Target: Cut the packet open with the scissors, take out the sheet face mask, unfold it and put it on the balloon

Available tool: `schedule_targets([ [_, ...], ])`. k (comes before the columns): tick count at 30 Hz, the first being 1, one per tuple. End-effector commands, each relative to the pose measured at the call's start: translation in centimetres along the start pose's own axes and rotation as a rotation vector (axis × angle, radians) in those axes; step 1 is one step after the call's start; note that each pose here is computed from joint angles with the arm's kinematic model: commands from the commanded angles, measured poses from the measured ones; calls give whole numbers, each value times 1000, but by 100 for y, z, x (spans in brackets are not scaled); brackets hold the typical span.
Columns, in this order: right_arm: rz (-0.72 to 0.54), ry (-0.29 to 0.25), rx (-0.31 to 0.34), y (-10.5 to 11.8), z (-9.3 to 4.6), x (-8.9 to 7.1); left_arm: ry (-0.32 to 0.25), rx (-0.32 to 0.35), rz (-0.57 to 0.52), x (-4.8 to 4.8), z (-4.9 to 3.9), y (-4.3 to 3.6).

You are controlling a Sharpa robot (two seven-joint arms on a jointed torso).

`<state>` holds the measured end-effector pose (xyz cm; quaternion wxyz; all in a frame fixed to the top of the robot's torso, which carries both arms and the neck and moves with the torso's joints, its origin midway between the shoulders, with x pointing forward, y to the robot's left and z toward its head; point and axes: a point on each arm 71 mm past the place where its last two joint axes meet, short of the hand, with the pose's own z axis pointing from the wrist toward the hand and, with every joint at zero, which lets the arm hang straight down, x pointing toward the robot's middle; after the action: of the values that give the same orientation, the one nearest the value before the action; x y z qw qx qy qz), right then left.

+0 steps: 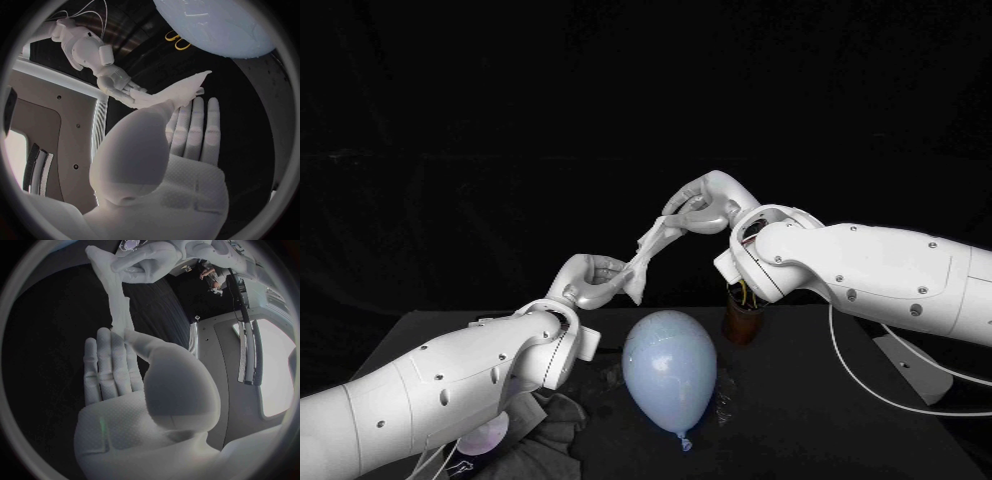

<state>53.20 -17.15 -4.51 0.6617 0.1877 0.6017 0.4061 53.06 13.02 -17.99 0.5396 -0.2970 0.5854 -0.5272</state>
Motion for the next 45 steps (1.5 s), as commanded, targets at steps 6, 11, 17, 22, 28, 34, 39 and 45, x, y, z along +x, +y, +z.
schedule_targets([
  [6,-31,66,-7,-31,12,28,76,31,-58,25,-12,-35],
  [11,-23,85,-11,-6,-21,91,116,28,-90,44,-9,-42],
  [17,-15,91,-9,8,-32,123,152,12,-127,79,-5,-39],
  [22,-3,96,-6,17,-42,144,182,-5,-151,114,-1,-36],
  [28,5,98,-12,38,-55,166,213,-26,-159,153,0,-30],
  [34,8,96,-14,44,-59,170,223,-58,-168,166,-1,-10],
  [39,10,94,-14,43,-64,168,219,-82,-184,153,2,12],
  [45,13,95,-17,52,-72,175,230,-100,-194,159,4,25],
])
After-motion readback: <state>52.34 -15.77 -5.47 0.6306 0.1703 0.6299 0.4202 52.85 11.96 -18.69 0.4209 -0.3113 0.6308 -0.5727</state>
